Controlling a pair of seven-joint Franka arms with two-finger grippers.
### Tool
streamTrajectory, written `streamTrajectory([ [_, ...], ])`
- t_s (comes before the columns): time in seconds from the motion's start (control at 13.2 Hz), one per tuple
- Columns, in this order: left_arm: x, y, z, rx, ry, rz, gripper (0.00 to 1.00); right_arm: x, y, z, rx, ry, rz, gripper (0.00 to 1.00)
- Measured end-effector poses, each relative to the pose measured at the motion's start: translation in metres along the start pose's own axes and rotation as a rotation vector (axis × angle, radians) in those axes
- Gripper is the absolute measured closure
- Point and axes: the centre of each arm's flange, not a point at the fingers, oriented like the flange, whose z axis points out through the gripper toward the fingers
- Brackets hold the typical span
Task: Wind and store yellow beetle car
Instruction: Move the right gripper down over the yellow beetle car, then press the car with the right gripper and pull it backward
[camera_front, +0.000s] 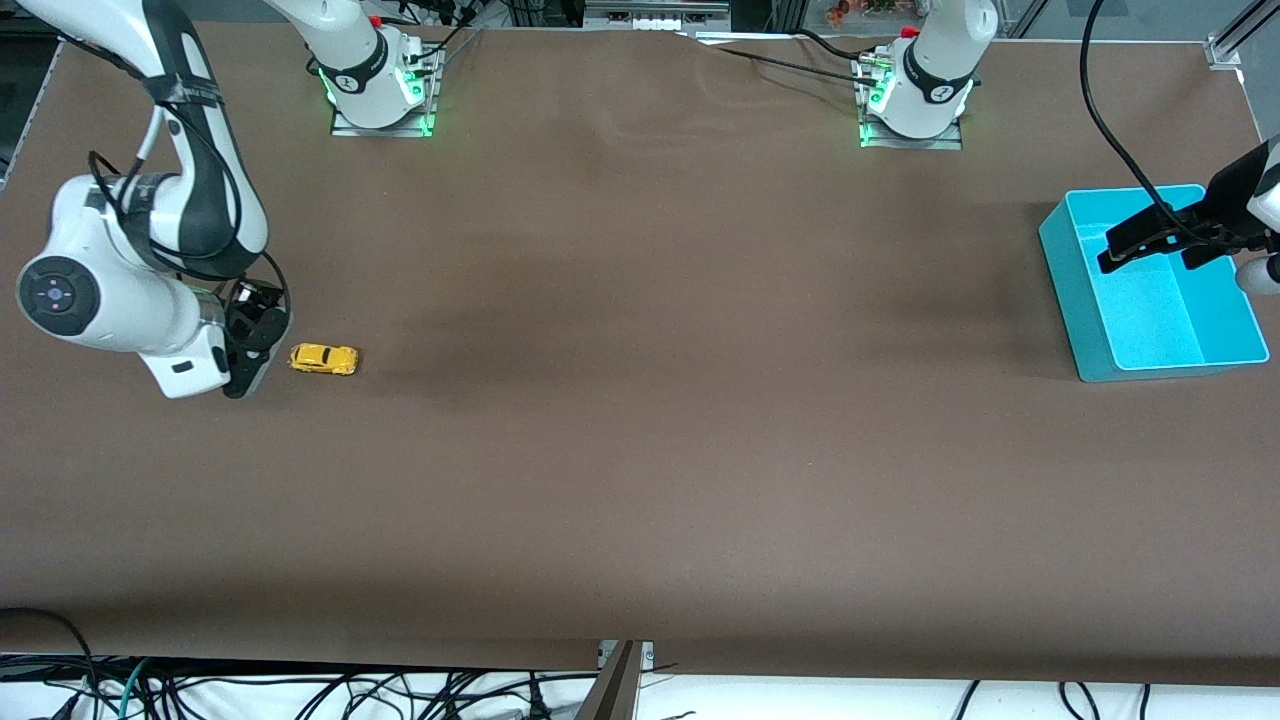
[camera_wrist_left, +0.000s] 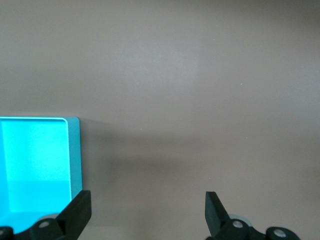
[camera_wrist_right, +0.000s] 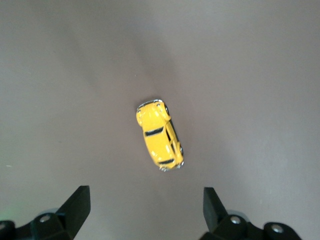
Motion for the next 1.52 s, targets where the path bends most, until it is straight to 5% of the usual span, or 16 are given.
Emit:
streamTrajectory([
  [0.76,0.01,-0.018,-0.012,-0.016,0.033,-0.034,0.0,-0.006,-0.031,0.099,-0.177,0.066,-0.223,0.0],
  [1.52,0.012,-0.017,-0.009,-0.016,0.028,-0.031,0.0,-0.018,-0.026,0.126,-0.208,0.066,-0.287,0.05],
])
